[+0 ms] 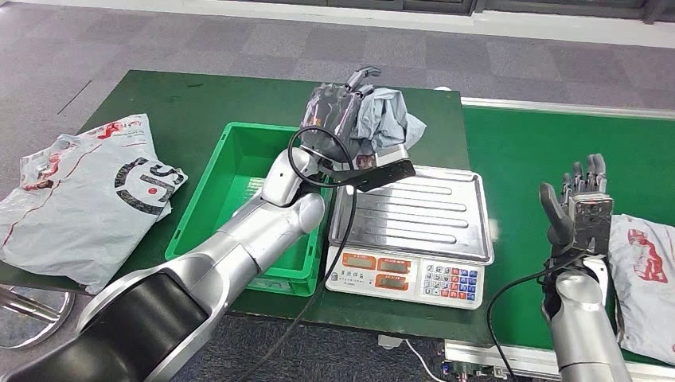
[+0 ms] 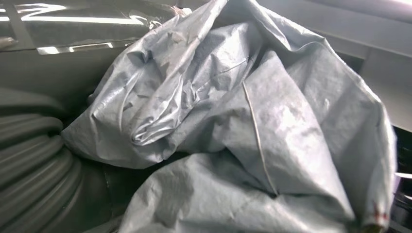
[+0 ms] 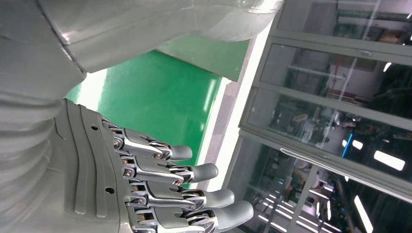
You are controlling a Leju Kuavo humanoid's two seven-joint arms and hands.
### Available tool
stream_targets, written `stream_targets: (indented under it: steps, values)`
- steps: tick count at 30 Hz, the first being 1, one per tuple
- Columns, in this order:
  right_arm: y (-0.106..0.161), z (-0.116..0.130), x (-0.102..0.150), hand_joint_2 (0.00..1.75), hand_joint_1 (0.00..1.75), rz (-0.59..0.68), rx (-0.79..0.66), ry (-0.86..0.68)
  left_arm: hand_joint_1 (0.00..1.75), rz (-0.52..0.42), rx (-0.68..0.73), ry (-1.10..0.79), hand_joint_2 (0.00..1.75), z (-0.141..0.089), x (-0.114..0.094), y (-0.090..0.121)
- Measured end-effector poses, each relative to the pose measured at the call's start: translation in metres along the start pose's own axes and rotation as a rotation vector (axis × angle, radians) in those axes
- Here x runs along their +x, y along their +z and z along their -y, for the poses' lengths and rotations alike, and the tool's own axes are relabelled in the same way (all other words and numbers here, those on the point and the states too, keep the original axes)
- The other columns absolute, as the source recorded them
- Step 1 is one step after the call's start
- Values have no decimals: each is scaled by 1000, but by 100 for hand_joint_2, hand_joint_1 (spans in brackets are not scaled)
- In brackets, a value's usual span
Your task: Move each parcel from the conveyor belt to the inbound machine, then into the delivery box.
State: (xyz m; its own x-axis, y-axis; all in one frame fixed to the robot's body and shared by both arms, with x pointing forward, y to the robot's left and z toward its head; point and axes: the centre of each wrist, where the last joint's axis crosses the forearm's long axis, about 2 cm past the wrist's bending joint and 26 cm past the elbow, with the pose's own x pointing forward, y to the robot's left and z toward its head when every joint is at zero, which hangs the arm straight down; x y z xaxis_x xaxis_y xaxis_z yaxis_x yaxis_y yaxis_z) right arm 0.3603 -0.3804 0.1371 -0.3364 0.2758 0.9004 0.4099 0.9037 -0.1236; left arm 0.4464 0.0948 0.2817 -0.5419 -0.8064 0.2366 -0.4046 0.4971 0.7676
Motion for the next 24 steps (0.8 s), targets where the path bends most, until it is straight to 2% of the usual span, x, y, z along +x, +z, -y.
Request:
stream_targets:
  steps: [6, 9, 10, 13, 14, 17, 19, 22, 24]
  values:
    - [0, 0, 0, 175, 0, -1, 1, 0, 175, -1, 6, -20, 175, -2, -2, -1]
    - [1, -2, 2, 175, 0, -5, 11, 5, 175, -26, 44, -105, 175, -11, -18, -3]
    - [1, -2, 2, 175, 0, -7, 16, 8, 175, -71, 75, -159, 175, -20, -35, -3]
    - [3, -6, 2, 175, 0, -13, 26, 16, 175, -378, 122, -358, 175, -44, -103, 12]
    - [3, -6, 2, 175, 0, -13, 28, 16, 175, -458, 111, -395, 175, -45, -117, 19]
    - [4, -6, 2, 175, 0, -14, 33, 13, 175, -570, 23, -413, 175, -38, -129, 30]
    - [5, -7, 3, 175, 0, -14, 44, 10, 175, -624, -84, -422, 175, -32, -133, 37]
    - [5, -9, 5, 175, 0, -14, 67, 7, 175, -640, -332, -400, 175, -22, -137, 46]
    - [4, -10, 6, 175, 0, -13, 79, 3, 175, -607, -501, -315, 175, -14, -136, 52]
